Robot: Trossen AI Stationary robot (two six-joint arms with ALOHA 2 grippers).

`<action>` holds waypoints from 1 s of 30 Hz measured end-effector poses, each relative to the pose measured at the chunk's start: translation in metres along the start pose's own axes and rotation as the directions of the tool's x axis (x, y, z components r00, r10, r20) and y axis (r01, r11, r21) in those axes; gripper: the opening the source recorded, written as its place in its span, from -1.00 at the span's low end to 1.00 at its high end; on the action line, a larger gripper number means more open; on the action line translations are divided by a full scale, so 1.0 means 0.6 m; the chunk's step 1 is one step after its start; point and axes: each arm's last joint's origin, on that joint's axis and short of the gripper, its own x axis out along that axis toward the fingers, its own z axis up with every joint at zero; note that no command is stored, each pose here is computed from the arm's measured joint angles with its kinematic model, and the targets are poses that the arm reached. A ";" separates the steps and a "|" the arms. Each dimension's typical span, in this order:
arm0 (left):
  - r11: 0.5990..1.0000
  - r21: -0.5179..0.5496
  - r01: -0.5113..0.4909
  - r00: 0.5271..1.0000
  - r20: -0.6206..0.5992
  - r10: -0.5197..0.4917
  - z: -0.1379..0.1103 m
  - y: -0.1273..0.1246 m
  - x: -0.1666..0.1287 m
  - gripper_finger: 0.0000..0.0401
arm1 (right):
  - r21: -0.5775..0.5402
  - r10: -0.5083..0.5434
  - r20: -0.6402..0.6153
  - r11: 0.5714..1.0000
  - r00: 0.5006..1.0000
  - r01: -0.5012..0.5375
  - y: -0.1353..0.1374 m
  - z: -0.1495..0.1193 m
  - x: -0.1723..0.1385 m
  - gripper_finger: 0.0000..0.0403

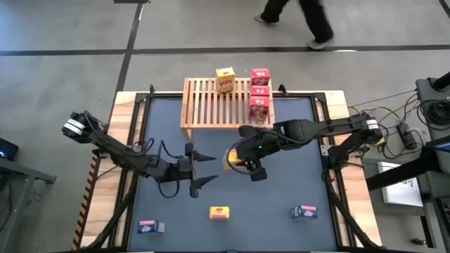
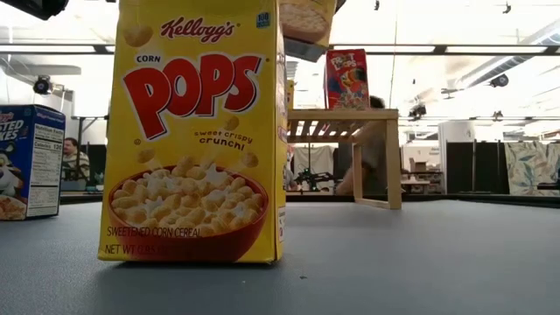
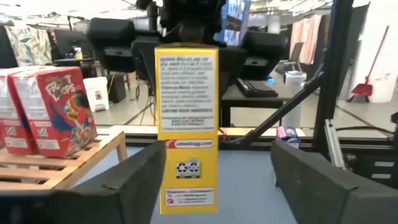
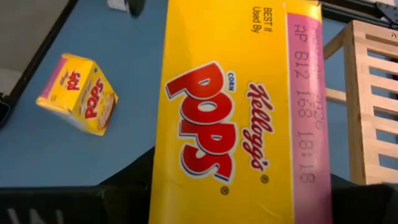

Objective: Stack cereal on shelf
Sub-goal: Put the top yellow cereal box on the shelf aligned with the yellow cereal box

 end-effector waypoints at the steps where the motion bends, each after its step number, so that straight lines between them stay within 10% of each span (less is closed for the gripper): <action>1: 1.000 0.001 -0.005 1.000 -0.002 0.005 0.000 -0.001 0.004 0.47 | 0.004 -0.001 0.005 1.000 1.000 0.001 0.001 0.001 0.002 -0.13; 15: 0.985 0.000 -0.170 0.978 -0.125 0.169 -0.003 0.006 0.055 0.78 | 0.017 -0.015 0.047 1.000 0.999 0.014 0.006 0.009 0.003 -0.13; 30: 0.998 -0.008 -0.061 0.989 -0.137 0.060 -0.004 0.004 0.056 0.11 | -0.014 0.004 0.057 1.000 0.998 -0.003 0.019 0.012 0.003 -0.13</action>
